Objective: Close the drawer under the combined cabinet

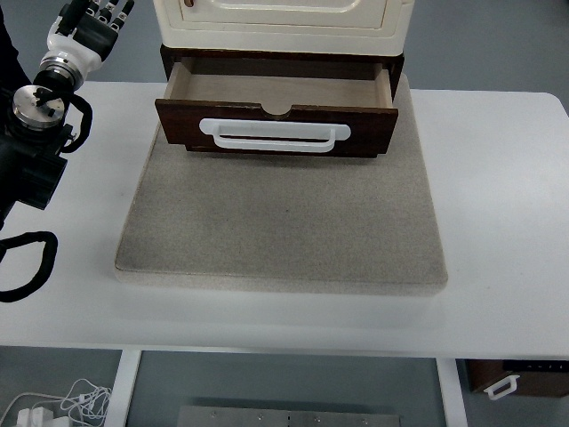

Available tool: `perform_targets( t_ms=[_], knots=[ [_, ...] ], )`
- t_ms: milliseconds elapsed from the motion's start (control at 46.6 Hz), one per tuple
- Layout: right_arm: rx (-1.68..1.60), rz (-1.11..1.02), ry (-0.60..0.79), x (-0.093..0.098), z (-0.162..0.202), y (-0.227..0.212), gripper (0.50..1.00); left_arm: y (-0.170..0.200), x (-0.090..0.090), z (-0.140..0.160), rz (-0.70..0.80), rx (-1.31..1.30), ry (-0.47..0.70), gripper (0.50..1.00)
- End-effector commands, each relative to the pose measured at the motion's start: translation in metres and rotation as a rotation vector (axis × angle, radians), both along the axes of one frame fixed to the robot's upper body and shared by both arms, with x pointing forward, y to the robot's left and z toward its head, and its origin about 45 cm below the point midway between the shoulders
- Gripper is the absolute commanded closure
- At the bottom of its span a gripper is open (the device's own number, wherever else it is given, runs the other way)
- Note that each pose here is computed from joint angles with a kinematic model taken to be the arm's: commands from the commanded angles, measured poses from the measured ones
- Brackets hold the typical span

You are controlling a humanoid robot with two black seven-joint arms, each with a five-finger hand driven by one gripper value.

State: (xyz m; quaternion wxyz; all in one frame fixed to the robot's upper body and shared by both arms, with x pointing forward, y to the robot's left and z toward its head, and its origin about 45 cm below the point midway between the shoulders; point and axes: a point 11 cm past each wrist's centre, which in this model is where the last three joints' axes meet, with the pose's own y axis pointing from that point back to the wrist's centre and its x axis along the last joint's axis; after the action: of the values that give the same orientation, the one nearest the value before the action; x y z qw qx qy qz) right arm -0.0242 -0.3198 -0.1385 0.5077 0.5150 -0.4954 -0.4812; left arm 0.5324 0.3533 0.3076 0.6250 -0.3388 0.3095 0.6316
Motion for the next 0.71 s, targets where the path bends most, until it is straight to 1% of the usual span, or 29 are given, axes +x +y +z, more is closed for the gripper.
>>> perform_targets(
  t_ms=[0, 686],
  knots=[
    [0.000, 0.000, 0.001, -0.0001, 0.0000, 0.0000, 0.548, 0.0001, -0.0002, -0.0007, 0.000, 0.000, 0.002, 0.501],
    [0.000, 0.000, -0.001, 0.0001, 0.0000, 0.0000, 0.548, 0.0012, -0.0006, -0.0012, -0.003, 0.011, 0.002, 0.501]
  ],
)
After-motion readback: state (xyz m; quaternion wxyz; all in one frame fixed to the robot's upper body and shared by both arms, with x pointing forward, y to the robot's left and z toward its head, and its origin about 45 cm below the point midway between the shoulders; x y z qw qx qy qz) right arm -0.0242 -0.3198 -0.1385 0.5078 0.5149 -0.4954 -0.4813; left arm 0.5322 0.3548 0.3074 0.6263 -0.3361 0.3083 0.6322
